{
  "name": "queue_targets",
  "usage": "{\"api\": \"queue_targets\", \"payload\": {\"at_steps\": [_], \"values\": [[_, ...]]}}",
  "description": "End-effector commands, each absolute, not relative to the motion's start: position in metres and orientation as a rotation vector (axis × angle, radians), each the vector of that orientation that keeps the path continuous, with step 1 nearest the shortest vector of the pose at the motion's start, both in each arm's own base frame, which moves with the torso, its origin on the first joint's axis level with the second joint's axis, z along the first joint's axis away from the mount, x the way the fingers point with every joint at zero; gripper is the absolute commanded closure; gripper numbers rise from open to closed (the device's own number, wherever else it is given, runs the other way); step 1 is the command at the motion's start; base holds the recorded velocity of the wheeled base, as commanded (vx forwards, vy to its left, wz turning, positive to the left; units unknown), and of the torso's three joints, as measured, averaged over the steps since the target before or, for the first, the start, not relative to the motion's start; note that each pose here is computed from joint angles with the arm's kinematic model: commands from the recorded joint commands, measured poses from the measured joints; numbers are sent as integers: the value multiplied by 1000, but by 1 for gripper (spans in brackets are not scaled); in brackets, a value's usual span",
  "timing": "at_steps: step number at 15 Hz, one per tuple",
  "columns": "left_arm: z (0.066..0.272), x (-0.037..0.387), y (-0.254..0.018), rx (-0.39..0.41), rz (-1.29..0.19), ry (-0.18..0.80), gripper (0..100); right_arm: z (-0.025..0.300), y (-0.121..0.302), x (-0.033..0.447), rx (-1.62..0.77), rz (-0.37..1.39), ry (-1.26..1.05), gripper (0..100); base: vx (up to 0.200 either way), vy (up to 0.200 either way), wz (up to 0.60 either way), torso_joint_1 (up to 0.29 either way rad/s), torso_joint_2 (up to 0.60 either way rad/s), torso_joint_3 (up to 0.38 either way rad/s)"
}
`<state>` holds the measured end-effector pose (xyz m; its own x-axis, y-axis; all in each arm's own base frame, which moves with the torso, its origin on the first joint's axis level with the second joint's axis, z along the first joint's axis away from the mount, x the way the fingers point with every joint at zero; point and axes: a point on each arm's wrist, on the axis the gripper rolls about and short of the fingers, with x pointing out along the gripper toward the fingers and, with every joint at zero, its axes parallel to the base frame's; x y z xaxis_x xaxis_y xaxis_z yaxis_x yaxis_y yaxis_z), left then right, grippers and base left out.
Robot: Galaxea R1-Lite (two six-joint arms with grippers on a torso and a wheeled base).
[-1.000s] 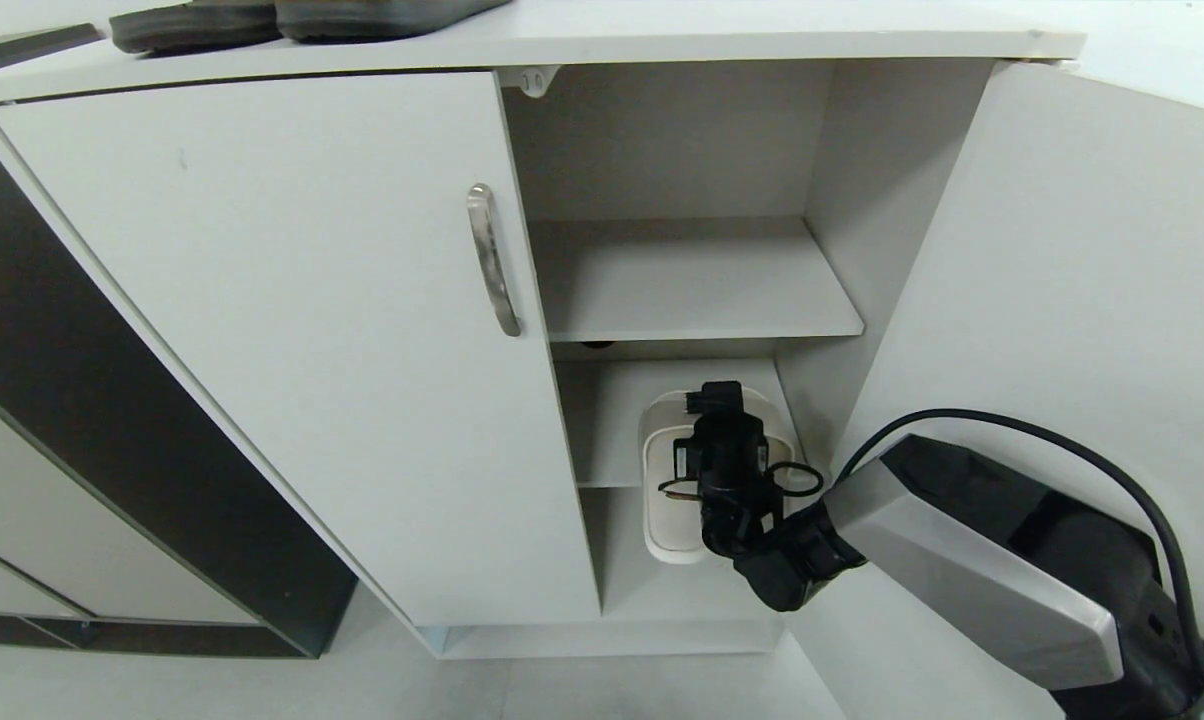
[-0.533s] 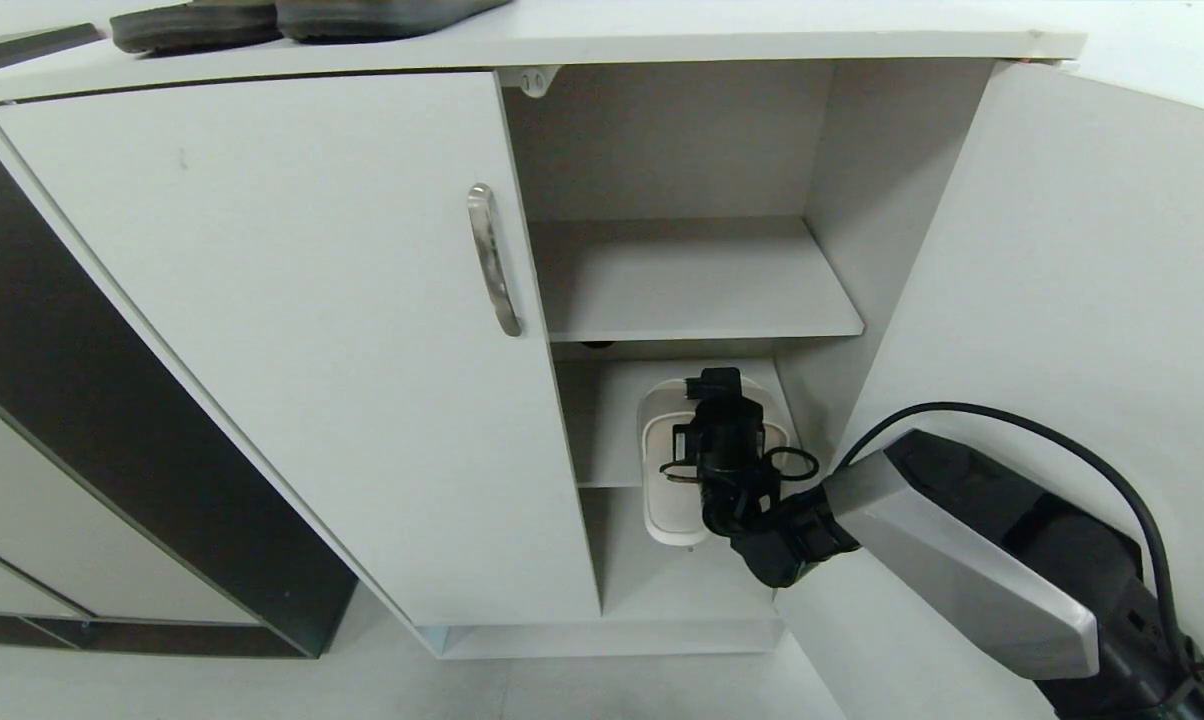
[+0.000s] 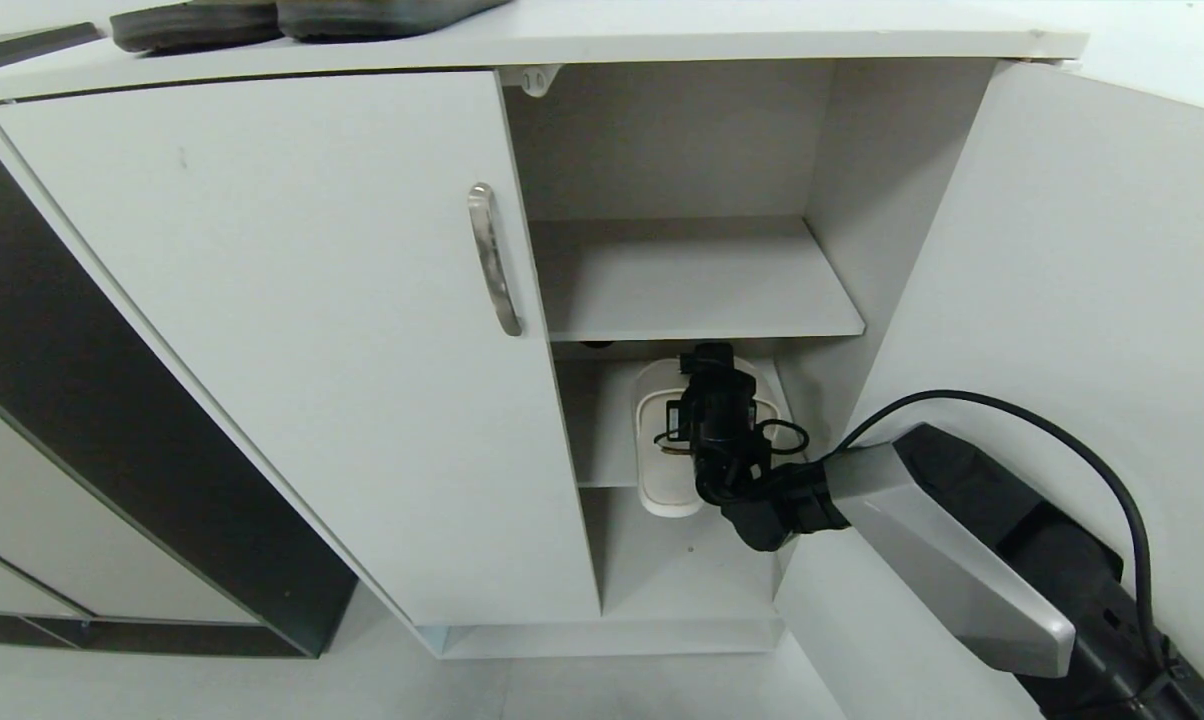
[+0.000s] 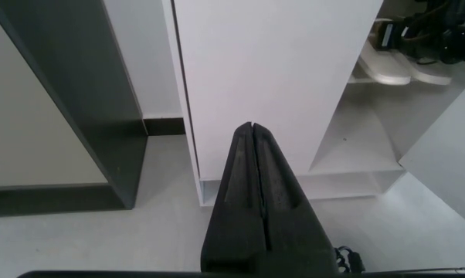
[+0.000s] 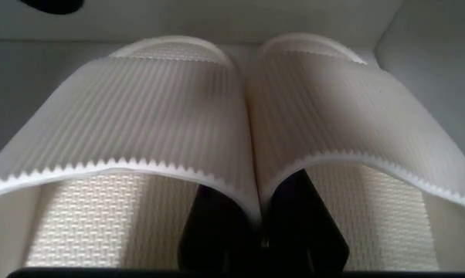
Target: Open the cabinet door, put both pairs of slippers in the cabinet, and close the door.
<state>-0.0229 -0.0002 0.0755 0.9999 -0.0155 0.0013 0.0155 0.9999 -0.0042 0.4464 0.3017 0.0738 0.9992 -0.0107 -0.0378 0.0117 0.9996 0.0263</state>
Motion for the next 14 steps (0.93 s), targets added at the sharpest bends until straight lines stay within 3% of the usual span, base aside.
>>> {"api": "queue_targets", "payload": {"at_steps": [1,10,11,14], "values": [[75,-23,0,-5,-15,0,100,71,301,449,27,-15,37,100,0,0,0,0,0,0],[75,-23,0,-5,-15,0,100,64,302,450,20,-15,45,100,0,0,0,0,0,0],[75,-23,0,-5,-15,0,100,64,302,450,20,-15,45,0,0,0,0,0,0,0],[75,-23,0,-6,-14,0,100,59,300,448,5,-17,63,0,0,0,0,0,0,0]]}}
